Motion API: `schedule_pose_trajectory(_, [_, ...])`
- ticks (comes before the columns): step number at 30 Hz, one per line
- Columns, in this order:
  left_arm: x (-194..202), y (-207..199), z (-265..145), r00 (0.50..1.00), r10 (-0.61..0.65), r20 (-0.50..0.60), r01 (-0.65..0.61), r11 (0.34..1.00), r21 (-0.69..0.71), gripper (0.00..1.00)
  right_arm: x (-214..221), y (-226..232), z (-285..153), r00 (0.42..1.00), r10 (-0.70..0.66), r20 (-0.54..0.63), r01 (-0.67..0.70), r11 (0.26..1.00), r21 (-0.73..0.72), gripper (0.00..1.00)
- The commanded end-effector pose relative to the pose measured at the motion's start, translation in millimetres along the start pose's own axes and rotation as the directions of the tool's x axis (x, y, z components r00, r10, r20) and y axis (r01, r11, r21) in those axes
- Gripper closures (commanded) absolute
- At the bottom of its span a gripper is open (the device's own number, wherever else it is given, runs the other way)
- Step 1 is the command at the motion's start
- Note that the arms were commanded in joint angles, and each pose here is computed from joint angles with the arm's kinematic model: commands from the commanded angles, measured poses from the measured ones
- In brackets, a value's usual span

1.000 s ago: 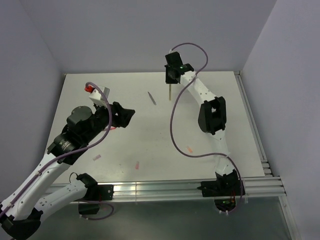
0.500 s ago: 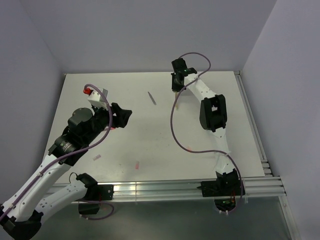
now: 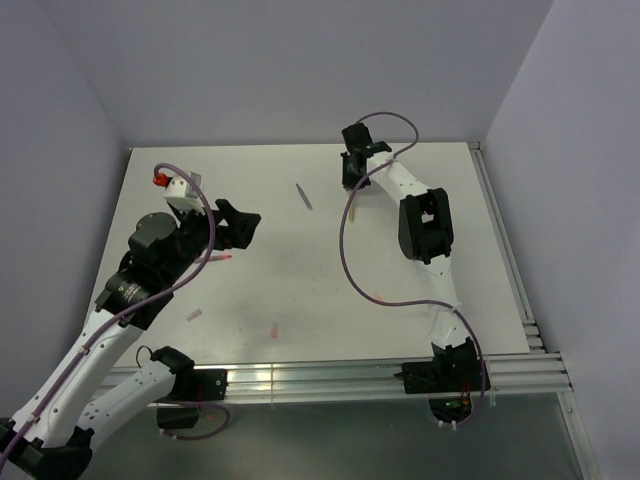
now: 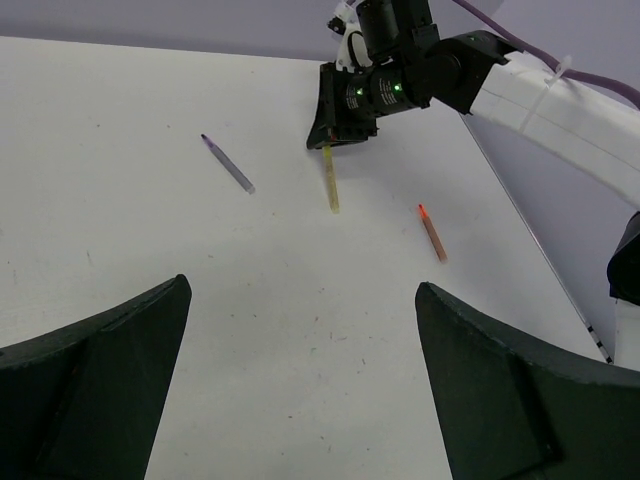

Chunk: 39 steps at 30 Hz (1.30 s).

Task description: Insert the pens into the pen caps

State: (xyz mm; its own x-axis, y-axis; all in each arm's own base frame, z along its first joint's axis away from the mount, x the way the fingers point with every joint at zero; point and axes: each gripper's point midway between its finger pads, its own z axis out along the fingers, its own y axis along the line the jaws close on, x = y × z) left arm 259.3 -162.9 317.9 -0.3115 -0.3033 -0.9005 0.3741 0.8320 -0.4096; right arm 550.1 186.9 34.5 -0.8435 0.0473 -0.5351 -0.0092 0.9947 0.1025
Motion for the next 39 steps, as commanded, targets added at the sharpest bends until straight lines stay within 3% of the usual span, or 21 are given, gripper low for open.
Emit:
schedule_pose_trajectory(1, [-9.8,-5.8,2.4,0.999,-0.042,0.036,0.04,0.998,0.046,0.0,-7.2,3.6,1.9,0.999,-0.004,0.033,0.004,1.0,-0.003,0.82])
schedule_pose_trajectory(13, [-3.8,-1.6,4.8,0.999,-0.047,0.023,0.046,0.998,0.054,0.05,-9.8,-2.8,-2.4,0.999,-0.003,0.046,0.001,1.0,0.031,0.6])
schedule_pose_trajectory(17, [-3.9,1.9,4.0,0.999,-0.04,0.031,0.039,0.998,0.042,0.06,-29.0,-2.8,-30.8,0.993,0.019,0.117,-0.023,0.999,0.034,0.56])
schedule_pose_trajectory(21, [-2.7,4.3,4.2,0.999,-0.041,0.032,0.039,0.999,0.036,0.06,-53.1,15.5,-67.7,0.982,0.002,0.191,-0.001,1.0,-0.003,0.55])
schedule_pose_trajectory(25, [-2.1,6.1,4.9,0.998,-0.048,0.031,0.047,0.998,0.032,0.07,-56.7,62.6,-89.9,0.971,-0.064,0.232,0.08,0.995,-0.062,0.54])
schedule_pose_trajectory(32, [-1.3,9.6,6.4,0.998,-0.054,0.029,0.053,0.998,0.023,0.08,-36.2,126.2,-78.5,0.96,-0.142,0.242,0.179,0.975,-0.135,0.56])
schedule_pose_trajectory(39, [0.4,9.4,7.3,0.998,-0.056,0.022,0.055,0.998,0.028,0.09,-22.0,149.4,-57.2,0.956,-0.178,0.235,0.217,0.964,-0.153,0.57])
